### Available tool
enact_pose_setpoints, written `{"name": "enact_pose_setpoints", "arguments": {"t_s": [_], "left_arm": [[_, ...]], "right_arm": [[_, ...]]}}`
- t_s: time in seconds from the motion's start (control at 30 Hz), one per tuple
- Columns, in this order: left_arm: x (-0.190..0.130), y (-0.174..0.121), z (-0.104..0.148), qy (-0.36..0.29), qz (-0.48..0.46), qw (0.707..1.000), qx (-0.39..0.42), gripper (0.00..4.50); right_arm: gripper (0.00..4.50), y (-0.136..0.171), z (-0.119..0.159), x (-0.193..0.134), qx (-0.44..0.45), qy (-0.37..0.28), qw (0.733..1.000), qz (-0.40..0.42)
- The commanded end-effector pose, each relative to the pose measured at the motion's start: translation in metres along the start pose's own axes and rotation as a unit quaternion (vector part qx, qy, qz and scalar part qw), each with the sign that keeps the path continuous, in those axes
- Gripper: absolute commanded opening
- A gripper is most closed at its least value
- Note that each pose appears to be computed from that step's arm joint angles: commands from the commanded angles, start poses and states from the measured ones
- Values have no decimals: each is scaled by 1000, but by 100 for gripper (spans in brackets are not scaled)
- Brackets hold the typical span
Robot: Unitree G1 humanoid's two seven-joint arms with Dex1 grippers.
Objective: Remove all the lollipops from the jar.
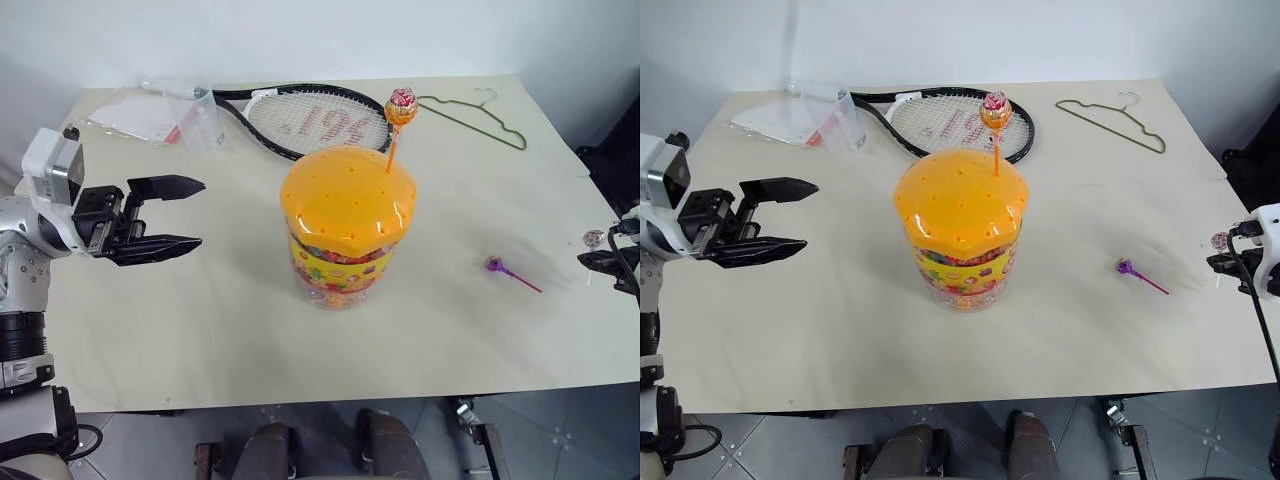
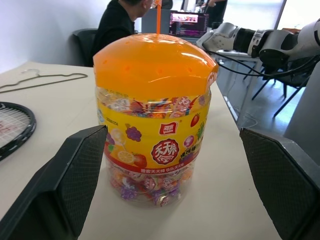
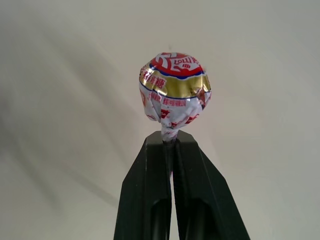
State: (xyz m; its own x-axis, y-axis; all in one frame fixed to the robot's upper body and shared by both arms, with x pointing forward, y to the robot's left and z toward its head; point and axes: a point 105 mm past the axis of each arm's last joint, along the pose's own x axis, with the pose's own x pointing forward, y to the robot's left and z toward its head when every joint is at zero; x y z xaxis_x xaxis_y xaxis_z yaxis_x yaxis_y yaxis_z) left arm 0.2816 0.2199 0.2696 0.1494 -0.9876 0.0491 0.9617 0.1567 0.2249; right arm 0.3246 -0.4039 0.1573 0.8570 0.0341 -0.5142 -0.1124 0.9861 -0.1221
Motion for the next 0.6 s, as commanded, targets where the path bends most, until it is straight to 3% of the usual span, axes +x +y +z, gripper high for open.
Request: {"name": "enact_pose_setpoints", "arguments": {"t_s": [0.03, 0.1, 0.2, 0.57, 0.6], "left_arm": [[-6, -5, 24, -10, -4, 999, 37, 450], [-7, -5, 28, -13, -1, 999, 40, 450], [-7, -4, 30, -17, 1, 999, 42, 450], [-3, 3, 31, -27, 0, 999, 44, 450], [-2, 4, 31, -27, 0, 999, 44, 450]], "right_arm": [[9, -3, 0, -2, -2, -3, 1000, -4], [9, -2, -4, -2, 1, -1, 1000, -1], [69, 1, -6, -2, 3, -2, 1000, 6], [448, 27, 3, -18, -3, -35, 999, 35], [448, 31, 4, -22, -5, -40, 998, 40]]}}
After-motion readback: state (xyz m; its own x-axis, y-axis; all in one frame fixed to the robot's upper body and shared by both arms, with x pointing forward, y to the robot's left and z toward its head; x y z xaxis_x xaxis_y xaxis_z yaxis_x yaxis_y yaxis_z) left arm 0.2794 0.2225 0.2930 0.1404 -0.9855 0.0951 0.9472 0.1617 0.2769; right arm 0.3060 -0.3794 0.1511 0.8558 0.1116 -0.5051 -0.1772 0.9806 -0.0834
